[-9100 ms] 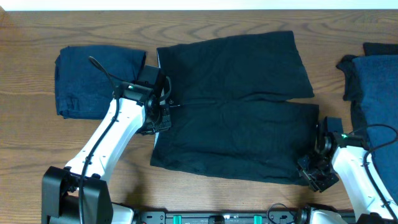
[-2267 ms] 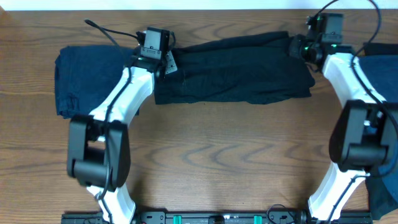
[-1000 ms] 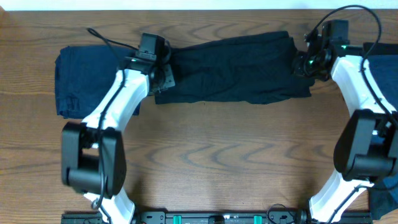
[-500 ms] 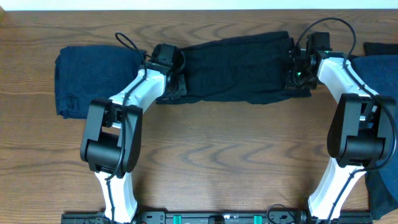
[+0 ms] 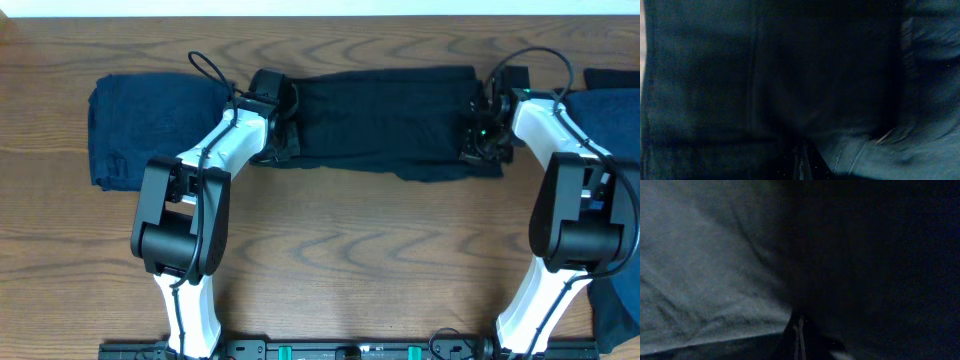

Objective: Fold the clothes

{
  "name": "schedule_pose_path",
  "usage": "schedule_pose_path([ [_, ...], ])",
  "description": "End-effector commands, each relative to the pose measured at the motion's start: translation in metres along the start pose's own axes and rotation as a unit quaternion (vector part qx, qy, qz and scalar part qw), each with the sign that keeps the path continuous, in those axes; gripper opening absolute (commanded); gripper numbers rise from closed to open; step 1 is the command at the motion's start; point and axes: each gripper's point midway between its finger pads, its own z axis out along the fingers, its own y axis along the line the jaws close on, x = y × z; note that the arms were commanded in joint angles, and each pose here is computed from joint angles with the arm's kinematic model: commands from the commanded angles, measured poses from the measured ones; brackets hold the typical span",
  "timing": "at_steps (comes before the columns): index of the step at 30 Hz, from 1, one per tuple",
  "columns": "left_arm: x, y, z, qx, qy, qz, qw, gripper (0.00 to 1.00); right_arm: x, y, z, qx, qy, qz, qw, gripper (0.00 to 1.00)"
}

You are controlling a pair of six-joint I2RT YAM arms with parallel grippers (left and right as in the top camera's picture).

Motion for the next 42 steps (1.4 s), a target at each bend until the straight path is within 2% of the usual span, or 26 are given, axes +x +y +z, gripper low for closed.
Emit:
schedule_pose_path([
  [1, 0.045, 0.018, 0.03, -0.04, 0.081, 0.012, 0.996, 0.06, 0.048, -0.043, 0.028, 0.062, 0.094, 0.077, 0.991, 0.01],
  [6, 0.068, 0.013, 0.02, -0.054, 0.116, 0.031, 0.991, 0.06, 0.071, -0.067, 0.019, 0.106, 0.135, 0.115, 0.978, 0.01],
  [12, 0.076, 0.0, -0.016, -0.055, 0.109, 0.071, 0.99, 0.06, 0.082, -0.085, 0.011, 0.141, 0.154, 0.132, 0.969, 0.01],
  [17, 0.069, -0.007, -0.053, -0.04, 0.073, 0.074, 0.994, 0.06, 0.084, -0.085, 0.009, 0.141, 0.158, 0.128, 0.969, 0.01],
  [24, 0.044, -0.013, -0.118, -0.017, -0.028, 0.075, 0.997, 0.06, 0.049, -0.065, -0.038, 0.101, 0.087, 0.09, 0.987, 0.01],
  [27, 0.04, -0.008, -0.139, -0.008, -0.052, 0.049, 0.997, 0.06, 0.032, -0.036, -0.074, 0.044, 0.037, 0.046, 0.997, 0.01],
  [30, 0.038, 0.008, -0.148, -0.012, -0.054, -0.006, 0.998, 0.06, 0.029, 0.002, -0.103, -0.02, -0.006, -0.023, 1.0, 0.01],
  [34, 0.037, 0.028, -0.144, -0.015, -0.035, -0.07, 0.997, 0.06, 0.033, 0.051, -0.127, -0.043, -0.051, -0.111, 0.992, 0.01],
  [42, 0.043, 0.016, -0.125, 0.061, 0.029, -0.098, 0.993, 0.06, 0.045, 0.148, -0.11, -0.054, -0.086, -0.262, 0.96, 0.01],
])
